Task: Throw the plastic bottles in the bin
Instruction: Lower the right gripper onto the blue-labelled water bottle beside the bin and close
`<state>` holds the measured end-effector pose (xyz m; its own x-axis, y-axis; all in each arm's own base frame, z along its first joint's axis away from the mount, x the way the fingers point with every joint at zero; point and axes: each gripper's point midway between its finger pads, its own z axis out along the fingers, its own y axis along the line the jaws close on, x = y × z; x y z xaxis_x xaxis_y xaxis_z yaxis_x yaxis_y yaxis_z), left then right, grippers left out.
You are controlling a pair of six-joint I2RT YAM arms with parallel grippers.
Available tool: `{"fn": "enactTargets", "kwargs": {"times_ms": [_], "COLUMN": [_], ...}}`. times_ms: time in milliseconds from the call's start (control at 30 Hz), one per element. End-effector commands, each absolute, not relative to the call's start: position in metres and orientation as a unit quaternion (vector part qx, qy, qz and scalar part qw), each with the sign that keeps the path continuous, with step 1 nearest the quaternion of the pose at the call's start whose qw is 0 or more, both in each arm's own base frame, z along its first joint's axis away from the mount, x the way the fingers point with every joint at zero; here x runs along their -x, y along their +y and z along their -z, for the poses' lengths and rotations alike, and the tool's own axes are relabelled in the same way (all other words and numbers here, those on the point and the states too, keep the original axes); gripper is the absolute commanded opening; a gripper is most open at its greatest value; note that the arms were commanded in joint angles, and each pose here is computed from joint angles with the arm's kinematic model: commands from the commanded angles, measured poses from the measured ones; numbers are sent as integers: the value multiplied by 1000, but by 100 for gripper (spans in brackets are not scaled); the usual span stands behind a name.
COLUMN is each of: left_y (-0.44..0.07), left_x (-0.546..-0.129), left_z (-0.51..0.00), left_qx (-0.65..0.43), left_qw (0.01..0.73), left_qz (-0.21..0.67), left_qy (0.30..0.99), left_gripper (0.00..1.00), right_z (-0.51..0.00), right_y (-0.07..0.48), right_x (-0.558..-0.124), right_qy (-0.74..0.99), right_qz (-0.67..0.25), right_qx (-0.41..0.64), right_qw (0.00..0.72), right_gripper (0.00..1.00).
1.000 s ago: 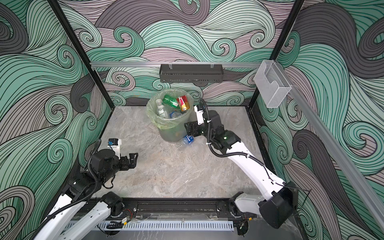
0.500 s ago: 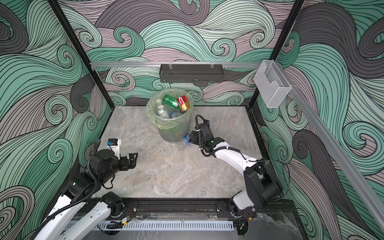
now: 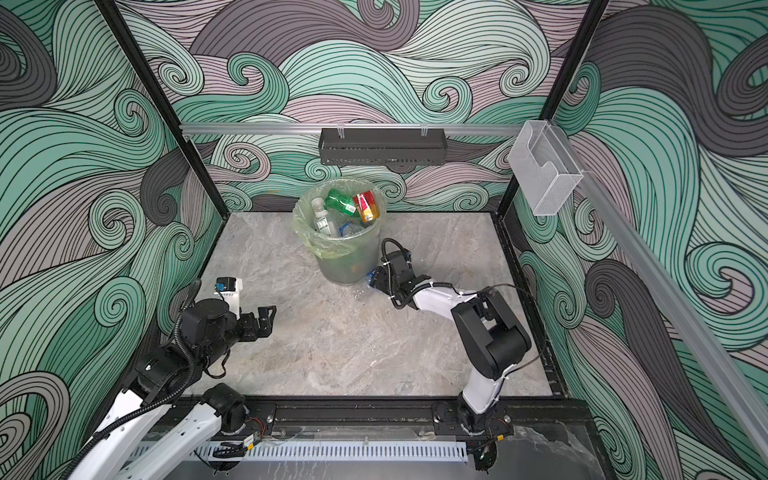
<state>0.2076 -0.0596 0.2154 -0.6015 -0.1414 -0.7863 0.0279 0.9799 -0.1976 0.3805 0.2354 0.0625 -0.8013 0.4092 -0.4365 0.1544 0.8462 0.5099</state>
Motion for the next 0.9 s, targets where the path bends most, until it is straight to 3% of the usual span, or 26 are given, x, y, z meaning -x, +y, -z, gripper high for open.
{"fn": "enactTargets", "kwargs": {"times_ms": [0, 400, 600, 867], "left_y": [-59, -58, -57, -57], "left_x": [-209, -207, -207, -207], "left_z": [-221, -223, -223, -222], "left_qx": [36, 35, 35, 36], "left_qw": [450, 455, 454, 454], "left_qz": [98, 98, 98, 98], "left_qy": [887, 884, 885, 885], "left_gripper": [99, 99, 99, 99], "right_z": [-69, -44, -41, -53], "right_y": [244, 237, 215, 175], "right_x": [-392, -390, -379, -353], "right_qy": [911, 928, 937, 953], "right_qz": [-254, -223, -196, -131], "right_qx": [-165, -154, -145, -92], "right_qw": [279, 255, 250, 256], "right_gripper": [76, 74, 69, 72]}}
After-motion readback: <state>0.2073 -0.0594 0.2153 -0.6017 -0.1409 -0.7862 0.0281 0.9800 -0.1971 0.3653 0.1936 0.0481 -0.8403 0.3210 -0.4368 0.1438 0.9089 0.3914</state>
